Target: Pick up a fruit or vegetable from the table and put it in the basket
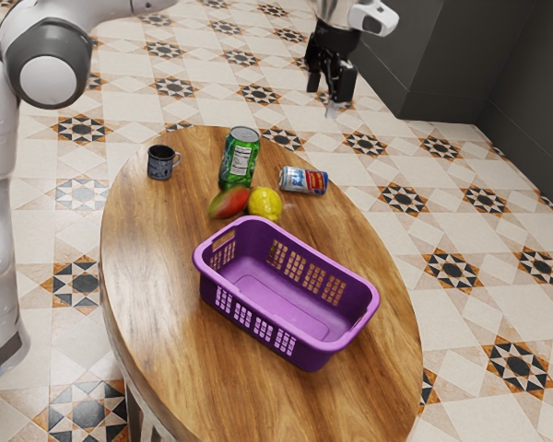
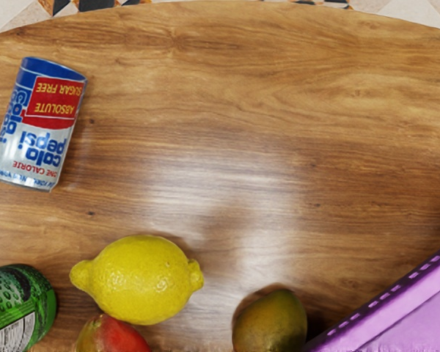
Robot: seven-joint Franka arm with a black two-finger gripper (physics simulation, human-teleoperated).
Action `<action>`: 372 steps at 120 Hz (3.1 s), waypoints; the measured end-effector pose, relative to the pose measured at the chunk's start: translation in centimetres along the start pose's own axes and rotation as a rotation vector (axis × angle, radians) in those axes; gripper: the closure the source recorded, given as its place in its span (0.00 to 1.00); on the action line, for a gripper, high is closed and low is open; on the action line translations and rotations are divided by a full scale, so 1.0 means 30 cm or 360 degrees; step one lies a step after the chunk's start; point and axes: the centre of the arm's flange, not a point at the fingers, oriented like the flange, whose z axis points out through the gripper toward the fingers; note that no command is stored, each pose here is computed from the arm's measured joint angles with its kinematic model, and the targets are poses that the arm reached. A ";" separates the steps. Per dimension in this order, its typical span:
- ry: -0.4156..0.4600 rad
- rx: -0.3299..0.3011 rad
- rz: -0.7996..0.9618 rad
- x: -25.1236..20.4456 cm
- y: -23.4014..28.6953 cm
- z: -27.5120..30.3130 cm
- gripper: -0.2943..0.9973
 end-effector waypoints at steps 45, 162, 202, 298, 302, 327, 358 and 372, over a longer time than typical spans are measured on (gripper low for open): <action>-0.0048 0.0014 0.0092 -0.016 -0.024 0.002 0.23; -0.0352 -0.0130 0.2134 -0.100 -0.114 0.630 0.24; -0.0323 -0.0213 0.2353 -0.113 -0.127 0.719 0.24; -0.0288 -0.0271 0.2364 -0.122 -0.194 0.742 0.24; -0.0286 -0.0272 0.2358 -0.123 -0.202 0.743 0.24; -0.0269 -0.0284 0.2313 -0.119 -0.247 0.759 0.24; -0.0220 -0.0268 0.2253 -0.108 -0.295 0.770 0.24; -0.0208 -0.0259 0.2234 -0.107 -0.311 0.769 0.24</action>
